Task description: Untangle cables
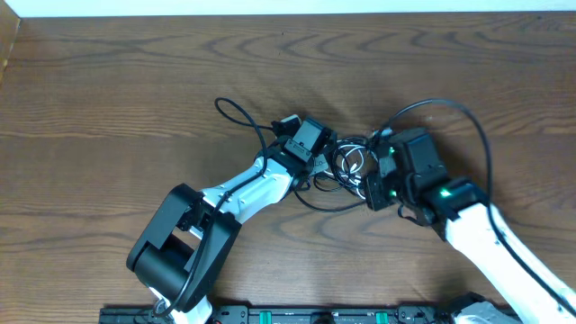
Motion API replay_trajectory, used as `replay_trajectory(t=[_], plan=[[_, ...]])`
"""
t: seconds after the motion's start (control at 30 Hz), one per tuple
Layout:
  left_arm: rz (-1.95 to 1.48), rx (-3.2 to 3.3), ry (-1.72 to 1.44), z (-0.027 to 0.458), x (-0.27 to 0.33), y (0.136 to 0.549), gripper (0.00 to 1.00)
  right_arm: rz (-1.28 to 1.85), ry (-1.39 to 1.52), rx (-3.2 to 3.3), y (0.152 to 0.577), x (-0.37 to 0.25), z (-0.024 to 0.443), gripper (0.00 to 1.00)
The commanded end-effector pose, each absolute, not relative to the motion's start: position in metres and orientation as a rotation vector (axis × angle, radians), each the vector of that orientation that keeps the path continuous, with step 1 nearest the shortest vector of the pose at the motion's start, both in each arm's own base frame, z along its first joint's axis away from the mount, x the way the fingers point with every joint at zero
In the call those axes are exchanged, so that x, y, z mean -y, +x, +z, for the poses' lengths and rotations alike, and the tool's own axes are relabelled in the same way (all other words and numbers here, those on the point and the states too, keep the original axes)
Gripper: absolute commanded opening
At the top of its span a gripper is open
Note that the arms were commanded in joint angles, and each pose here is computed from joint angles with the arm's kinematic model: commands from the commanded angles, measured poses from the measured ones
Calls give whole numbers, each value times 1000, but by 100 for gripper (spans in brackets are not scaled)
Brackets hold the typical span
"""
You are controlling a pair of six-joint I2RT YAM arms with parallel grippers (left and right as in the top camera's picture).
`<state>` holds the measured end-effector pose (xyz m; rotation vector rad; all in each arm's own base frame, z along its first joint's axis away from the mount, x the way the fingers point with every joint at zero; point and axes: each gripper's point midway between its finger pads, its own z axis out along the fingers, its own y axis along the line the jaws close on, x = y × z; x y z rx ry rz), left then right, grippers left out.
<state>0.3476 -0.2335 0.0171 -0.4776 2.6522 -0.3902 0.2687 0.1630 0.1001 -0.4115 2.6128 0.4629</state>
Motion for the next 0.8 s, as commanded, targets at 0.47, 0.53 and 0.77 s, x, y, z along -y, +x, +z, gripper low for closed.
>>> replay_trajectory(t=[0.47,0.53,0.77], plan=[[-330,-2651,-507,21,208,355,8,236,-428,-2886,257,-163,-14,33],[-329,-2651,-507,21,208,355,8,232,-426,-2876,260,-163,-12,32],[-328,-2651,-507,21,208,355,8,227,-420,-2845,269,-166,-5,37]])
